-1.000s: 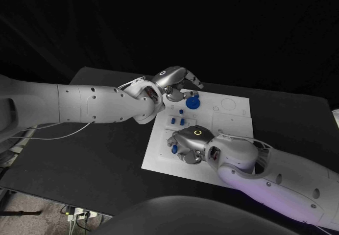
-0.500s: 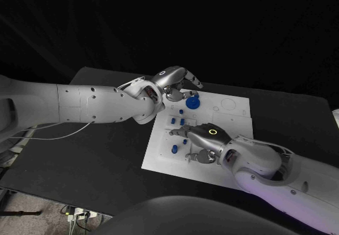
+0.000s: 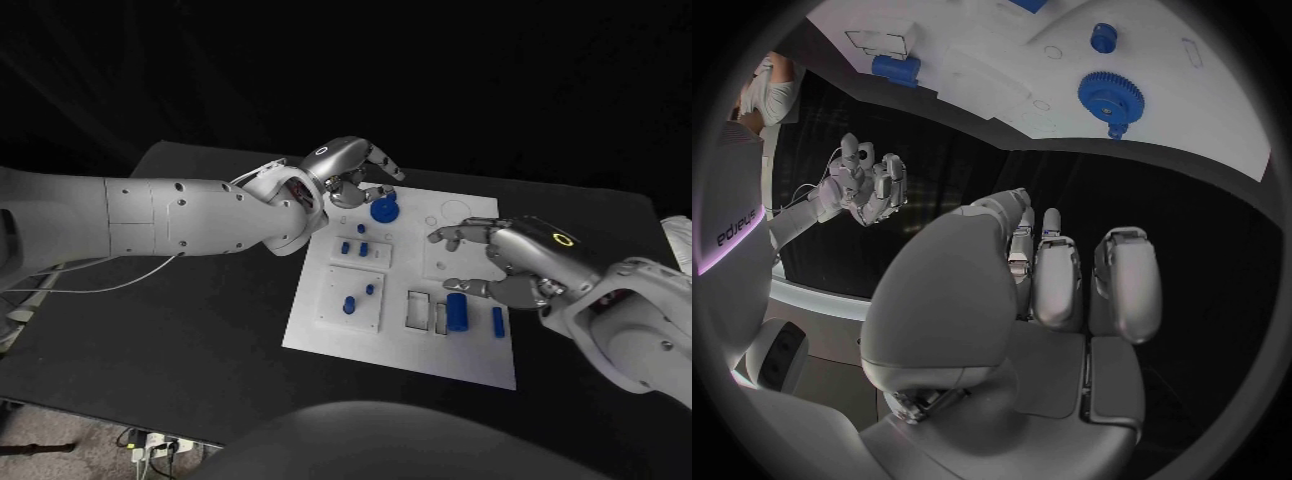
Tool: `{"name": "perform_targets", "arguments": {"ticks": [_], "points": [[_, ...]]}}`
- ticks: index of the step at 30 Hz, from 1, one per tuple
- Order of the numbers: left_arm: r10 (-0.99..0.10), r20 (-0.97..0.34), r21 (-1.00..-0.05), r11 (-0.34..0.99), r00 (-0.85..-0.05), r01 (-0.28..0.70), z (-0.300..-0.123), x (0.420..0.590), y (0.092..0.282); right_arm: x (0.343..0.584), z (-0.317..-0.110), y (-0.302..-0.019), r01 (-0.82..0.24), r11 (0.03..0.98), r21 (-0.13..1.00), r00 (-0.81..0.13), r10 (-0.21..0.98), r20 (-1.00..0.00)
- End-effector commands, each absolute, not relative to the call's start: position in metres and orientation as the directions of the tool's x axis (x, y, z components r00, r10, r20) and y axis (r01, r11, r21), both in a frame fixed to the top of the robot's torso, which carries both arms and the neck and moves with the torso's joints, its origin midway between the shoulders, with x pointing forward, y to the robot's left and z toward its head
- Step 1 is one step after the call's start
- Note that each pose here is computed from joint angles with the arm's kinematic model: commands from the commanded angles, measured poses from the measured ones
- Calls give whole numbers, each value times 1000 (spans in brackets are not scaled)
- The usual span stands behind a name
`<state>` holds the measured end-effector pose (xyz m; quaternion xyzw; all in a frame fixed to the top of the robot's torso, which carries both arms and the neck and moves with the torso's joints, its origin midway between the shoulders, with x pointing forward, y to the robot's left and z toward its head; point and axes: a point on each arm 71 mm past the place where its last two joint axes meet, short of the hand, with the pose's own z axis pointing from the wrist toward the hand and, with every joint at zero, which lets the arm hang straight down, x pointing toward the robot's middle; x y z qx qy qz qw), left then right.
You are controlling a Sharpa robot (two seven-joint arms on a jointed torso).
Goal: Assemble the parts on the task board
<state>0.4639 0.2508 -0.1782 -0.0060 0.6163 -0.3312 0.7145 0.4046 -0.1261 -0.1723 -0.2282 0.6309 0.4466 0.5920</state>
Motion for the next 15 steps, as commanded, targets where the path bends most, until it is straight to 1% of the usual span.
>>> {"name": "perform_targets", "arguments": {"ticks": [1, 8, 15], "points": [[-488, -873, -429, 776, 7, 463, -181, 463, 249, 406, -169, -149, -801, 486, 349, -199, 333, -922], [-491, -871, -434, 769, -1, 470, -186, 460, 246, 409, -180, -189, -732, 578, 361, -199, 325, -924], [-492, -871, -436, 764, -8, 476, -189, 460, 243, 407, -199, -204, -657, 663, 360, -250, 259, -933]]}}
